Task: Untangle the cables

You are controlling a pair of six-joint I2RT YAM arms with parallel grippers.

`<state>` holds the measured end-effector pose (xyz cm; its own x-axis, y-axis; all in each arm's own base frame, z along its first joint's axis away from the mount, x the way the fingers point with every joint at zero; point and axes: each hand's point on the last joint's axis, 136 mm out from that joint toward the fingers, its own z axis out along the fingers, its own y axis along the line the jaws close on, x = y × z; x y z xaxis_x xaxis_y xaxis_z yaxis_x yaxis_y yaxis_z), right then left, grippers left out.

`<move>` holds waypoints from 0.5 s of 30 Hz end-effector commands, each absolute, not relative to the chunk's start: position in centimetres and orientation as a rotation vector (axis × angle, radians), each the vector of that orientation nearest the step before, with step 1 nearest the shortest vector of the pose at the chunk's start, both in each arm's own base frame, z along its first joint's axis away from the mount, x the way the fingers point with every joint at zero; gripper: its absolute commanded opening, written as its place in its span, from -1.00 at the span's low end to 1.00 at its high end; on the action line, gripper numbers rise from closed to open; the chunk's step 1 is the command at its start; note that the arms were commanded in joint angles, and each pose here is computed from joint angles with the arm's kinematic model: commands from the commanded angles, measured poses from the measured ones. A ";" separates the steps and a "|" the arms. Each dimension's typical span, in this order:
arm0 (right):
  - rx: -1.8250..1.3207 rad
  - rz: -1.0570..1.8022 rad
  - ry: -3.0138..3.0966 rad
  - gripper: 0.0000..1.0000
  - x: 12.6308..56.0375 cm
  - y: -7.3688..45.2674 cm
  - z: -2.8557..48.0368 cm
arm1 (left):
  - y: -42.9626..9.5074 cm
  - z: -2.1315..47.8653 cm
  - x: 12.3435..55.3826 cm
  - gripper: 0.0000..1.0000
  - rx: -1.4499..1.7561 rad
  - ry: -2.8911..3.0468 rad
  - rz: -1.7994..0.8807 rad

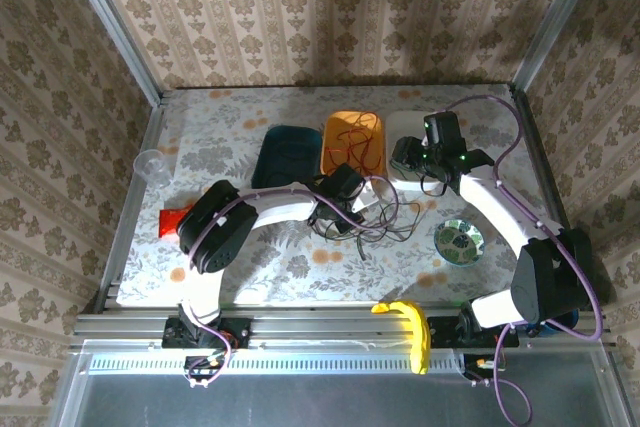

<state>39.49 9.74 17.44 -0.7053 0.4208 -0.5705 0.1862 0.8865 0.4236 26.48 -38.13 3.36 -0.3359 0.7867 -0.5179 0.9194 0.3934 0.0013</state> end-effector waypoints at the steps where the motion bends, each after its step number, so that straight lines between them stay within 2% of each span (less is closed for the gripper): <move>1: 0.463 0.449 2.351 0.18 39.0 9.2 17.8 | -39.1 8.7 26.9 -1.00 1.437 2.095 -0.443; 5: 0.464 0.454 2.349 0.18 39.1 9.1 17.9 | -39.2 10.5 26.6 -0.97 1.425 2.067 -0.477; 12: 0.466 0.459 2.365 0.18 38.8 9.1 17.3 | -37.8 7.2 25.8 -0.16 1.437 2.230 -0.431; 15: 0.472 0.455 2.371 0.18 38.7 8.9 17.0 | -37.4 5.8 25.4 -0.02 1.443 2.300 -0.407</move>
